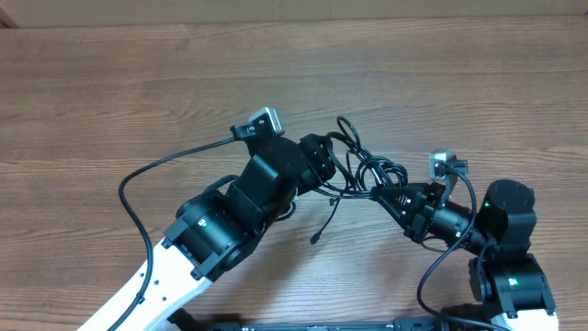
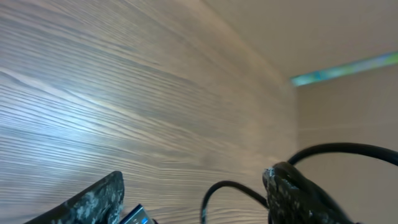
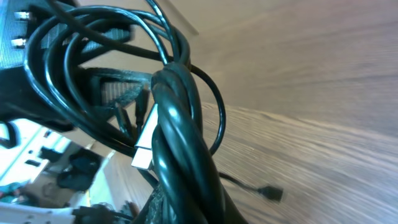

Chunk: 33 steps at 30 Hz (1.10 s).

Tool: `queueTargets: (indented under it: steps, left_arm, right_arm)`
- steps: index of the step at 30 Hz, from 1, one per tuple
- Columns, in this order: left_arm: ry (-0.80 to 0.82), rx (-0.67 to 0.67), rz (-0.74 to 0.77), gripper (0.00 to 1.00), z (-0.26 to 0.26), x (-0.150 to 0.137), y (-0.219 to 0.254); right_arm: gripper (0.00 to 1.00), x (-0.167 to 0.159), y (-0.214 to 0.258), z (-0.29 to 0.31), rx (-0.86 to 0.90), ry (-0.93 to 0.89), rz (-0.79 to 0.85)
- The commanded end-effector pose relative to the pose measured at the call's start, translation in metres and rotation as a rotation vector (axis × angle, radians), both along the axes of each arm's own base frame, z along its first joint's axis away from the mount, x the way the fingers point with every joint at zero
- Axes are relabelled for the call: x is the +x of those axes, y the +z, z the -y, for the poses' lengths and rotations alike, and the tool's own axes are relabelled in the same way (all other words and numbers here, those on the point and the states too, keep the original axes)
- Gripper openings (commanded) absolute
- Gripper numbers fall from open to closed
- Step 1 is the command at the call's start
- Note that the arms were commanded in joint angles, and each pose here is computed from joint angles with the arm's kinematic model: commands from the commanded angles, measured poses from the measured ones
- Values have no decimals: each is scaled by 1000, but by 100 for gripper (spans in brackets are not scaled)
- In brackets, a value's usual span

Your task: Untangle cables

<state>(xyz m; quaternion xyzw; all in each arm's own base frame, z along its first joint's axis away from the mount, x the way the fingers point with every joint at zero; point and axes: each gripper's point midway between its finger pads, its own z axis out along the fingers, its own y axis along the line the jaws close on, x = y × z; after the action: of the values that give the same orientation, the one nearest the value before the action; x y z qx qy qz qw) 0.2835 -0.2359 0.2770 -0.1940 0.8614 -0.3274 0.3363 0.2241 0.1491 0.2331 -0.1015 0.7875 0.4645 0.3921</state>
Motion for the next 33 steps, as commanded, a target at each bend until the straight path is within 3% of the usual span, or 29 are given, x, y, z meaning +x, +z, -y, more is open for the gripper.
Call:
queueTargets:
  steps: [1, 5, 9, 12, 22, 27, 30, 31, 33]
  left_arm:
    - [-42, 140, 76, 64, -16, 1, 7]
    - [21, 137, 28, 64, -42, -3, 5]
    - [18, 82, 54, 71, -38, -3, 17]
    - [-23, 53, 44, 76, -28, -5, 17]
    - [-90, 118, 54, 77, -23, -5, 9]
    - [-202, 150, 80, 89, -13, -11, 9]
    - [-275, 251, 93, 90, -16, -15, -1]
    - [-236, 357, 93, 80, -33, -12, -9]
    - [-95, 530, 64, 72, -73, -6, -20]
  right_arm:
    - [4, 16, -11, 19, -103, -132, 12]
    - [4, 25, -30, 40, -181, -271, -54]
    - [4, 25, -29, 38, -176, -260, -47]
    - [4, 20, -20, 27, -139, -187, -16]
    - [4, -12, 35, -13, 55, 135, 156]
    - [4, -29, 70, -23, 177, 252, 186]
    - [4, -29, 77, -23, 210, 247, 163]
    - [4, -30, 77, -24, 211, 253, 162]
    - [4, -30, 77, -24, 211, 253, 162]
